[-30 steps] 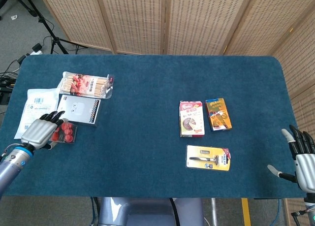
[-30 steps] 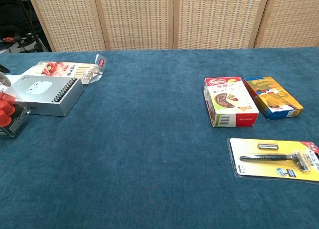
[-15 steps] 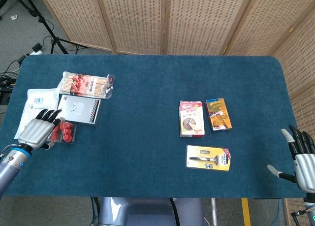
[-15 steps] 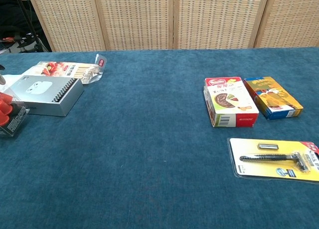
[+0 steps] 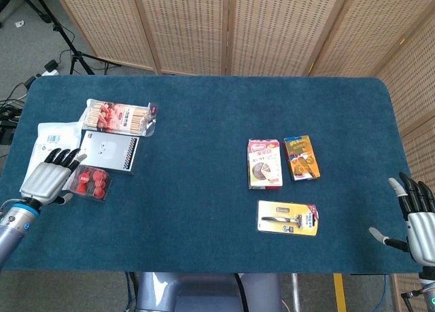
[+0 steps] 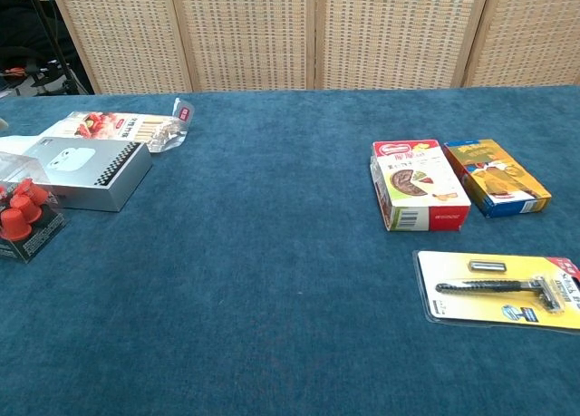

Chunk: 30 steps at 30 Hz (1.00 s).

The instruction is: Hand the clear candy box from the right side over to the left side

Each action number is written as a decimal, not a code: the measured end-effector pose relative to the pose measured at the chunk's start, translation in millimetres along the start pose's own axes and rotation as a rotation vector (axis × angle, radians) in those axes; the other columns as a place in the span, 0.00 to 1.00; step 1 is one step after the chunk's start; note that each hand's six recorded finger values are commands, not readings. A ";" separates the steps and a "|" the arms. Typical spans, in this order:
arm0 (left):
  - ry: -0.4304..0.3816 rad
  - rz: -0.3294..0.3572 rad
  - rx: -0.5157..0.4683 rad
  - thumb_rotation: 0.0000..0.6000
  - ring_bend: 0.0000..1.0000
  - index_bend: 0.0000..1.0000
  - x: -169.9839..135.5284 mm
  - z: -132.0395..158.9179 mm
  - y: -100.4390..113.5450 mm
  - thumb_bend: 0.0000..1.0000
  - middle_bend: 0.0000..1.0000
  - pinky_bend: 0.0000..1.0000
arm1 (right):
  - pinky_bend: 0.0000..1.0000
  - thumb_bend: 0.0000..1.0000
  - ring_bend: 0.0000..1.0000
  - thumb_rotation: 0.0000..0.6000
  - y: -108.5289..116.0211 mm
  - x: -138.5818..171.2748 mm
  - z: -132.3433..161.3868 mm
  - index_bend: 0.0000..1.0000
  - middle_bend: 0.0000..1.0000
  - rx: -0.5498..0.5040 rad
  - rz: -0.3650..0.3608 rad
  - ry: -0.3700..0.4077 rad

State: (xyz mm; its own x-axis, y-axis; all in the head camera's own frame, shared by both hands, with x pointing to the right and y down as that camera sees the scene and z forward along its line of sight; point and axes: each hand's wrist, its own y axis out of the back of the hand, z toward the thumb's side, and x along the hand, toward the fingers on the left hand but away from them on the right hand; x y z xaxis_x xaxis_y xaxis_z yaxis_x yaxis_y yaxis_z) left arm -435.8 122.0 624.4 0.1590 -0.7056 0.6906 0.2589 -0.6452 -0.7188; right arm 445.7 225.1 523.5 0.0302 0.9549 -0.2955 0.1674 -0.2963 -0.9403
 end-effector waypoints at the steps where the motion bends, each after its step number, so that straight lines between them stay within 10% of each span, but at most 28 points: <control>1: 0.000 0.009 -0.012 1.00 0.00 0.00 -0.4 0.2 2.2 0.22 0.00 0.00 | 0.00 0.00 0.00 1.00 0.0 0.0 -0.2 0.00 0.00 0.000 0.000 -0.001; 18: -0.089 0.062 -0.423 1.00 0.00 0.00 -73.0 23.1 79.3 0.24 0.00 0.00 | 0.00 0.00 0.00 1.00 1.3 -0.6 2.9 0.00 0.00 0.005 -0.023 0.011; 30: 0.022 0.340 -0.270 1.00 0.00 0.00 -106.8 44.5 31.5 0.24 0.00 0.00 | 0.00 0.00 0.00 1.00 -4.6 -2.0 4.5 0.00 0.00 0.049 -0.003 0.005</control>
State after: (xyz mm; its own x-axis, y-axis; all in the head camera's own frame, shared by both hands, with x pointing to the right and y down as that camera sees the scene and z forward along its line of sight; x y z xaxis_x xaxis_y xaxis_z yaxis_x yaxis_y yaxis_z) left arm -402.3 190.0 531.5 0.1709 -0.8954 0.4112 -0.0637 -0.4265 -0.9022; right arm 440.3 224.5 527.7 0.0345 0.9558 -0.2921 0.1189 -0.2941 -0.9483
